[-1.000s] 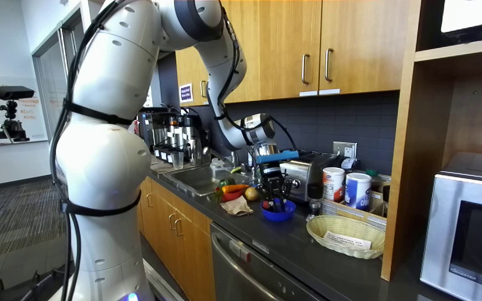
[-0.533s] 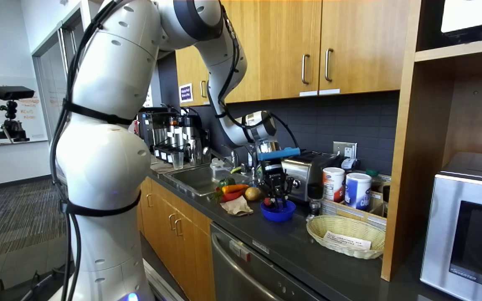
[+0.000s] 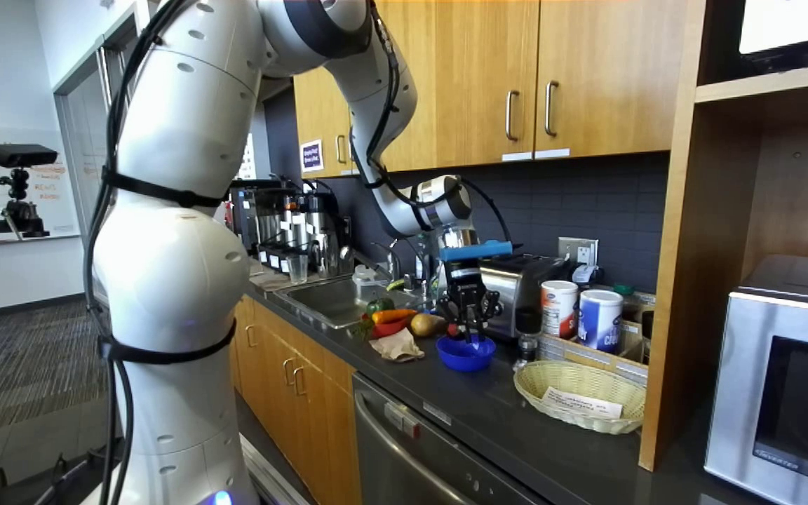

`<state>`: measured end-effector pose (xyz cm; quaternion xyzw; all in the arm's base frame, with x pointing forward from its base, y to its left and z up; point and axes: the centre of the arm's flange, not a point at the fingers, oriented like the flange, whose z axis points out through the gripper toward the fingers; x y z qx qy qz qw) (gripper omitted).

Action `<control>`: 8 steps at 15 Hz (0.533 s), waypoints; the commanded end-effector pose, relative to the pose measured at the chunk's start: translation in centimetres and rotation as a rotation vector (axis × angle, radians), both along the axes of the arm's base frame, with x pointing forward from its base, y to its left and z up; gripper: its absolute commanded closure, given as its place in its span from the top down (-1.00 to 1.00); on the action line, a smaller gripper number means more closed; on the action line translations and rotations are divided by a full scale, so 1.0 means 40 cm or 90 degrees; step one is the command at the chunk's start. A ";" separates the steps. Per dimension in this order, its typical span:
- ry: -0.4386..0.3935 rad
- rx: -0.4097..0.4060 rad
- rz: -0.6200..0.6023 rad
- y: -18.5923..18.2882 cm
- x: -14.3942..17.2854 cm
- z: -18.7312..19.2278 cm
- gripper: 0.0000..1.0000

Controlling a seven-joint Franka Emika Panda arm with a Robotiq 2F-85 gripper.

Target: Scoop up the object in the blue bowl and put it into the weaved basket

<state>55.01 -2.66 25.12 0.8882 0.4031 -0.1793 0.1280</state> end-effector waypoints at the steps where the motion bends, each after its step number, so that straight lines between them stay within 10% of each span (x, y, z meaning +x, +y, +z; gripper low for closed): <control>1: -0.014 0.025 -0.006 -0.021 -0.020 0.058 -0.87; 8: -0.021 0.028 -0.022 -0.027 -0.026 0.075 -0.87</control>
